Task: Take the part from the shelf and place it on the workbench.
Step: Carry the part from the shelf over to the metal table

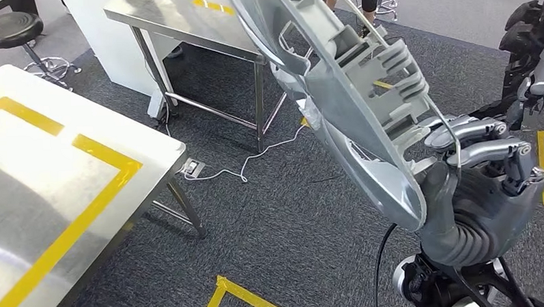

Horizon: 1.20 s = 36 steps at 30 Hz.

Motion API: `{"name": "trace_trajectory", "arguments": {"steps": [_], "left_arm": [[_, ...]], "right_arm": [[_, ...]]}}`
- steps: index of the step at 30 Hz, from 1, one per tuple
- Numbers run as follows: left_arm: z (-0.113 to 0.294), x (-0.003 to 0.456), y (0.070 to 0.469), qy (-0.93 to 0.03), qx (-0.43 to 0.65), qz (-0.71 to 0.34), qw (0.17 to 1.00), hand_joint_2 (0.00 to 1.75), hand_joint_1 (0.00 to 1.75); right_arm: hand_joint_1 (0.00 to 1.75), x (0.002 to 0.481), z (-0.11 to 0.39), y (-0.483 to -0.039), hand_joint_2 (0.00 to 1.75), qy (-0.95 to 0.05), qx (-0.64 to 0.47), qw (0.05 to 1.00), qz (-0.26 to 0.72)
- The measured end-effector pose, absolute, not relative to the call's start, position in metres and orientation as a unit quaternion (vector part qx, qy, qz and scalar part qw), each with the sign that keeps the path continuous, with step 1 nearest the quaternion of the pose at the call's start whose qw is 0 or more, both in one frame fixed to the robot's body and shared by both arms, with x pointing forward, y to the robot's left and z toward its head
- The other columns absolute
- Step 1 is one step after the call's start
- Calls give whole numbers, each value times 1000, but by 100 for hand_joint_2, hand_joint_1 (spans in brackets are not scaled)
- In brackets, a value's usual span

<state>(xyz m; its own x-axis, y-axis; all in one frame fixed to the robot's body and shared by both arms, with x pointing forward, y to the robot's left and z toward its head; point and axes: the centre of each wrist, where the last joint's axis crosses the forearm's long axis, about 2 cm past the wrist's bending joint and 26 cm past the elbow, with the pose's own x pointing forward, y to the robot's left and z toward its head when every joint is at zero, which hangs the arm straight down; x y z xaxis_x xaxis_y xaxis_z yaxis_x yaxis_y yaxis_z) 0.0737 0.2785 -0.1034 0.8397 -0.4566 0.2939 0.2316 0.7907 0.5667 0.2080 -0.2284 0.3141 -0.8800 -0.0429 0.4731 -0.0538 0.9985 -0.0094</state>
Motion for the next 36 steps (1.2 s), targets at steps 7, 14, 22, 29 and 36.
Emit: {"name": "trace_trajectory", "arguments": {"steps": [7,14,22,29,36], "left_arm": [[-103,74,278,-215,264,-188,921,175,0],[-103,74,276,-211,263,-185,923,175,0],[-103,78,275,-211,263,-182,924,175,0],[-103,76,270,-210,259,-182,925,175,0],[-103,76,270,-210,259,-182,925,175,0]], "right_arm": [[175,209,314,-228,175,-967,34,253,14],[175,213,313,-225,175,-963,49,264,16],[175,217,310,-223,175,-960,60,271,19],[175,219,311,-223,175,-961,61,269,23],[175,221,311,-222,175,-960,67,270,31]]}}
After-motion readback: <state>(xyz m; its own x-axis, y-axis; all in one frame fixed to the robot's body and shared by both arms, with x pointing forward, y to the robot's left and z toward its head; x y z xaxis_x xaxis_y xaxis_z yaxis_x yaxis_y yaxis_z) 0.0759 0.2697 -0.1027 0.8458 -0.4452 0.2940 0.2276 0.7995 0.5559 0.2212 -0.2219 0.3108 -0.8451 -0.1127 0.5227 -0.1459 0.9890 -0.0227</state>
